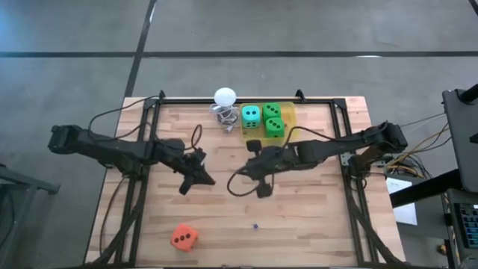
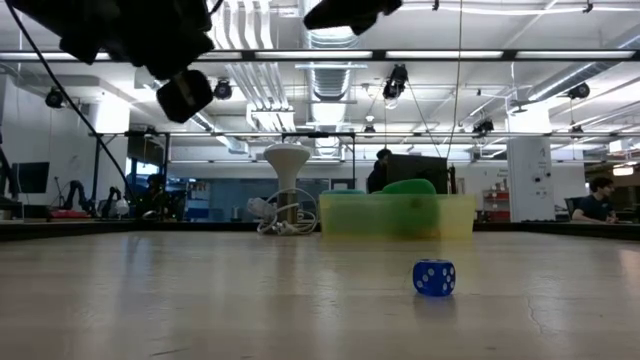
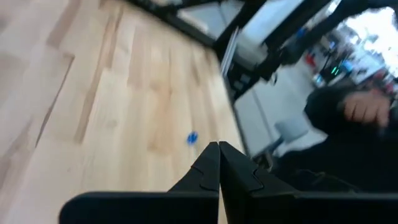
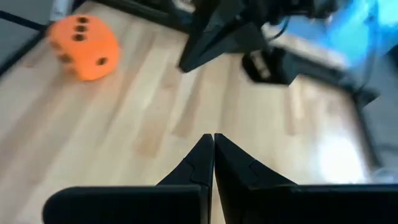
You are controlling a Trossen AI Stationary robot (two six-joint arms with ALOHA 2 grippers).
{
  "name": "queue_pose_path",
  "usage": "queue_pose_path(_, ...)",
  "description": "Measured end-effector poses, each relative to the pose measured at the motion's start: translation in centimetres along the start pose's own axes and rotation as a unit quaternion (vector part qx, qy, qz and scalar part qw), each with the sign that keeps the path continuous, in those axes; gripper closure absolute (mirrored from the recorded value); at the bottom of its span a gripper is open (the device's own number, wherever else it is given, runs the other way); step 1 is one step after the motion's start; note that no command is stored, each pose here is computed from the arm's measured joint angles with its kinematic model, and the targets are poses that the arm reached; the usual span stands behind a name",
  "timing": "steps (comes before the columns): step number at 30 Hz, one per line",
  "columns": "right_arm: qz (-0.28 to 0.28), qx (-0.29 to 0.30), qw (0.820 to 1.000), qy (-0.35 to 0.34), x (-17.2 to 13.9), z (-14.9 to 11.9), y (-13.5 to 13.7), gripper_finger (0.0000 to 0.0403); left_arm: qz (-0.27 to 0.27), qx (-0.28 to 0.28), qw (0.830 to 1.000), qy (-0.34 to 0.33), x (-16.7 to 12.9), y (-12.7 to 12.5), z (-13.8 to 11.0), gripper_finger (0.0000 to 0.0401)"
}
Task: Pick & Place Dice
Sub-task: Put the small black dice into the yellow bin
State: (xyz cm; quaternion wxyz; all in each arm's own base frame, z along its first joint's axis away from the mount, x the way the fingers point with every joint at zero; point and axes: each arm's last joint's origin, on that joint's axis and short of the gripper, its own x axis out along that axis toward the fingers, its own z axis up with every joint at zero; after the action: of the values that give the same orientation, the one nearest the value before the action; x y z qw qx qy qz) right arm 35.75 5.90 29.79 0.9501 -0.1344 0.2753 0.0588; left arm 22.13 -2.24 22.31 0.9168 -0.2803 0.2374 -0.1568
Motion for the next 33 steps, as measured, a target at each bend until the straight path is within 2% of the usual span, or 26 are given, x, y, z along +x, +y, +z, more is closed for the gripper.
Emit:
queue_pose_path(3,0.02,0.031,0.999,0.014,-0.7,0.0,1.3,0.0394,0.006,0.006,1.0,0.03,0.1,-0.1,-0.7,0.0398)
queue_pose_path(9,0.033,0.046,0.998,0.022,-1.0,0.1,2.9,0.0394,-0.009,0.012,0.999,0.052,0.4,-0.9,-1.4,0.0398)
queue_pose_path(12,0.004,0.043,0.999,0.031,-1.0,0.0,3.0,0.0394,-0.017,0.007,0.998,0.065,0.6,-1.3,-1.8,0.0398)
queue_pose_path(28,0.005,0.037,0.998,0.041,-1.0,-0.2,3.0,0.0394,-0.027,-0.017,0.997,0.076,0.7,-1.9,-2.1,0.0398)
queue_pose_path(33,0.005,0.038,0.998,0.041,-1.0,-0.2,3.0,0.0394,-0.039,0.002,0.997,0.074,1.0,-3.8,-1.5,0.0395)
